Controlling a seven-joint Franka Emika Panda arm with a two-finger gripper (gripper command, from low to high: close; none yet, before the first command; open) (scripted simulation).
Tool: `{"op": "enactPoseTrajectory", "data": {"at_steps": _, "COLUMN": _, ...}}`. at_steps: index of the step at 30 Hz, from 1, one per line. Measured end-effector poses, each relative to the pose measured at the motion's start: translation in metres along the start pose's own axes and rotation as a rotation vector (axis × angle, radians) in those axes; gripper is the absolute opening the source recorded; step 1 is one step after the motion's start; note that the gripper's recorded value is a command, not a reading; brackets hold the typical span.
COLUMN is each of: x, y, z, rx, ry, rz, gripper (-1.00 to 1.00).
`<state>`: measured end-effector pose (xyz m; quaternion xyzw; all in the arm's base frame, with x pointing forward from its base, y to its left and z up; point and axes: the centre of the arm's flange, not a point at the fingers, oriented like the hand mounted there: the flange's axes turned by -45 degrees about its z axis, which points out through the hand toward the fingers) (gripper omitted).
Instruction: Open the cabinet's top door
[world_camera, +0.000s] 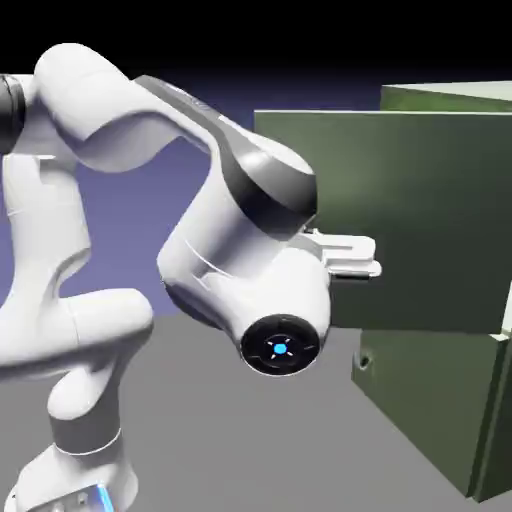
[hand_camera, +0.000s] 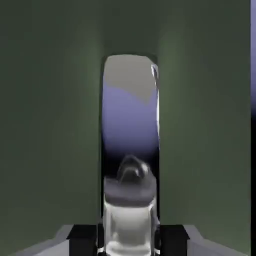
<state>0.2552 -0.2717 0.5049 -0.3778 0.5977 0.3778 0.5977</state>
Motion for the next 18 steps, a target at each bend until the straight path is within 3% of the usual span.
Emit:
{"op": "enactPoseTrajectory", "data": {"at_steps": 17, "x": 0.0, "y": -0.075, "z": -0.102, "rx": -0.374, "ry": 0.0, "rz": 0.0, "gripper": -1.0}}
{"op": "enactPoseTrajectory", "data": {"at_steps": 18, "x": 0.0, "y": -0.079, "z": -0.106, "rx": -0.391, "ry": 0.0, "rz": 0.0, "gripper": 1.0}}
